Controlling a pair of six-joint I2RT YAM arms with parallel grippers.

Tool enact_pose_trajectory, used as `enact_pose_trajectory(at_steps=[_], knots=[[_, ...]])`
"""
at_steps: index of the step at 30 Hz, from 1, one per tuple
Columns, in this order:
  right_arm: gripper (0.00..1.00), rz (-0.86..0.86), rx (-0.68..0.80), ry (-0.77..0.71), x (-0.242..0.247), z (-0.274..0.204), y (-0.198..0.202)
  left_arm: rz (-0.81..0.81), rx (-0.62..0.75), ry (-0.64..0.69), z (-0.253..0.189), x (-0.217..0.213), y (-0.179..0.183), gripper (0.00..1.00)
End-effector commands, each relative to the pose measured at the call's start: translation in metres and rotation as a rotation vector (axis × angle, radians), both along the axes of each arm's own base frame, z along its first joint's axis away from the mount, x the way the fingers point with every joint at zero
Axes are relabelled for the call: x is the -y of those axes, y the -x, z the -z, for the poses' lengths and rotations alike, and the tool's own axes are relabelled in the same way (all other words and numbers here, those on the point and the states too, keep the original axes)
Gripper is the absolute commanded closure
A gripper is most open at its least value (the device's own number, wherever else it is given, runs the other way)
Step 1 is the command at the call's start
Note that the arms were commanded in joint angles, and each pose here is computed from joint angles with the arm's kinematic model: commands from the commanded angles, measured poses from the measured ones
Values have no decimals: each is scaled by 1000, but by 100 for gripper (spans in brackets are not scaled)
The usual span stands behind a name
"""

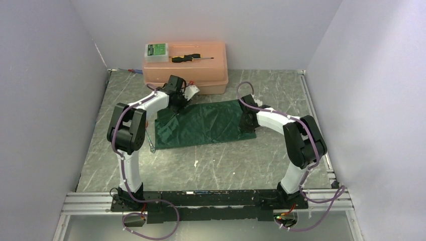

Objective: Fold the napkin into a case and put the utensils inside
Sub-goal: Smooth out the rectangle-folded napkin at the center of the board.

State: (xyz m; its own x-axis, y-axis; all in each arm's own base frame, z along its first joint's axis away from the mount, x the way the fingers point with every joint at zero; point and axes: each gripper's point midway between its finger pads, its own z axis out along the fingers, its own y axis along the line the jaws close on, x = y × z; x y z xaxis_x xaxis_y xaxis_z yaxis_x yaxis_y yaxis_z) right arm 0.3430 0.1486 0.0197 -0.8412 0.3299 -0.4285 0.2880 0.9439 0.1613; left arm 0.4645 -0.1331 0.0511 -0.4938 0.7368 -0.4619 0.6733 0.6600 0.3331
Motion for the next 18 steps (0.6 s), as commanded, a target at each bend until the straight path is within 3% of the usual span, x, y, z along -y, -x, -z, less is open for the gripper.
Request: enact_pose_trajectory(at_steps=[1, 6, 18], knots=[[89, 34, 22, 9, 7, 1, -7, 32, 25, 38, -15, 19, 1, 41], [91, 38, 13, 10, 11, 4, -4, -34, 69, -93, 2, -5, -14, 45], [100, 80, -55, 36, 29, 32, 15, -27, 188, -181, -17, -23, -34, 46]])
